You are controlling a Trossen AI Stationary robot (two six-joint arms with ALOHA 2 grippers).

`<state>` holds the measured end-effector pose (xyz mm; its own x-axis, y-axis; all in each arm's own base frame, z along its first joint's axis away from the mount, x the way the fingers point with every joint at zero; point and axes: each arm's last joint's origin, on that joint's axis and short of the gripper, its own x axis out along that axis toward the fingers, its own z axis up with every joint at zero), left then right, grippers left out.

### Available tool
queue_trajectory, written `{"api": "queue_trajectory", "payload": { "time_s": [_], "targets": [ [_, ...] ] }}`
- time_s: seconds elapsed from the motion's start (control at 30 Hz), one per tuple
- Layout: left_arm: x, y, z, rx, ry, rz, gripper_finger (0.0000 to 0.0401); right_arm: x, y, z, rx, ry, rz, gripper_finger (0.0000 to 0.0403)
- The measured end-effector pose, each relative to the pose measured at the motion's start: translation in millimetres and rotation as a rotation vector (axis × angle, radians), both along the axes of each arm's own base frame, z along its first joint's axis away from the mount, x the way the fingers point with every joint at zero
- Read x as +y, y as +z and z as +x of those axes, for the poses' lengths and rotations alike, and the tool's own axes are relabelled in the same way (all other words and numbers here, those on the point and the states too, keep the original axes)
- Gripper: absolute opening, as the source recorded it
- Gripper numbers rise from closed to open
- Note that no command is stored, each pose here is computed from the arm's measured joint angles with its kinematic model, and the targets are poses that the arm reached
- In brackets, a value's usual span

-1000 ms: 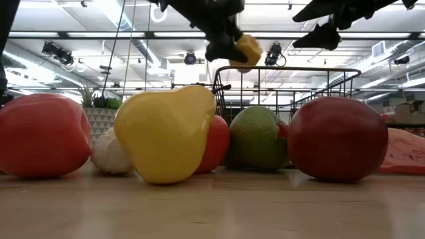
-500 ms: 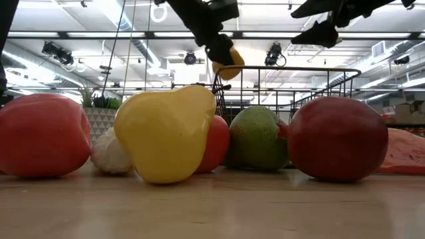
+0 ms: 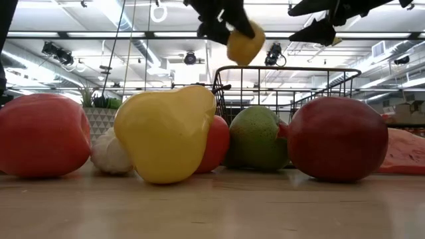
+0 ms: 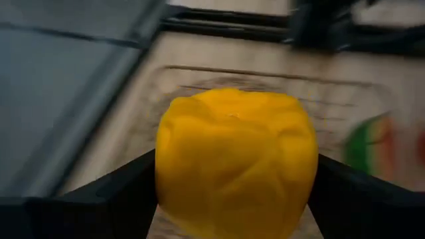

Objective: Build produce basket
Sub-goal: Put the yellow bell pepper into the brown wire basket

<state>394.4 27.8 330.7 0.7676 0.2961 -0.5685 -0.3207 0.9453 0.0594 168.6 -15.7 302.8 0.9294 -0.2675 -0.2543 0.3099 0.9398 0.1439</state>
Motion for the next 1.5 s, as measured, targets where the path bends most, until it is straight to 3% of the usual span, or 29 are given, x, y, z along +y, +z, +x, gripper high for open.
{"api": "queue_trajectory", "payload": {
  "time_s": [0.13, 0.27, 0.7, 0.9, 1.0, 1.5],
  "targets": [
    [-4.4, 3.8, 3.3, -0.079, -0.071, -0.212, 0.0330, 0.0, 0.0, 0.0, 0.002, 0.002, -0.007, 0.0400],
    [-8.0, 6.3, 5.2, -0.114, -0.149, -0.327, 0.0330, 0.0, 0.0, 0.0, 0.003, 0.003, -0.008, 0.0400],
    [-9.3, 6.3, 5.1, -0.110, -0.192, -0.356, 0.0330, 0.0, -0.1, 0.0, 0.003, 0.003, -0.008, 0.0400],
    [-13.6, 11.1, 5.4, -0.132, -0.491, -0.485, 0.0330, 0.1, -0.1, 0.0, 0.003, 0.004, -0.008, 0.0400],
    [-15.6, 13.9, 6.0, -0.155, -0.552, -0.507, 0.0330, 0.1, -0.1, 0.0, 0.003, 0.006, -0.007, 0.0400],
    [-17.0, 14.2, 5.9, -0.157, -0.585, -0.492, 0.0330, 0.1, -0.3, 0.0, 0.007, 0.008, -0.014, 0.0400]
  ]
}}
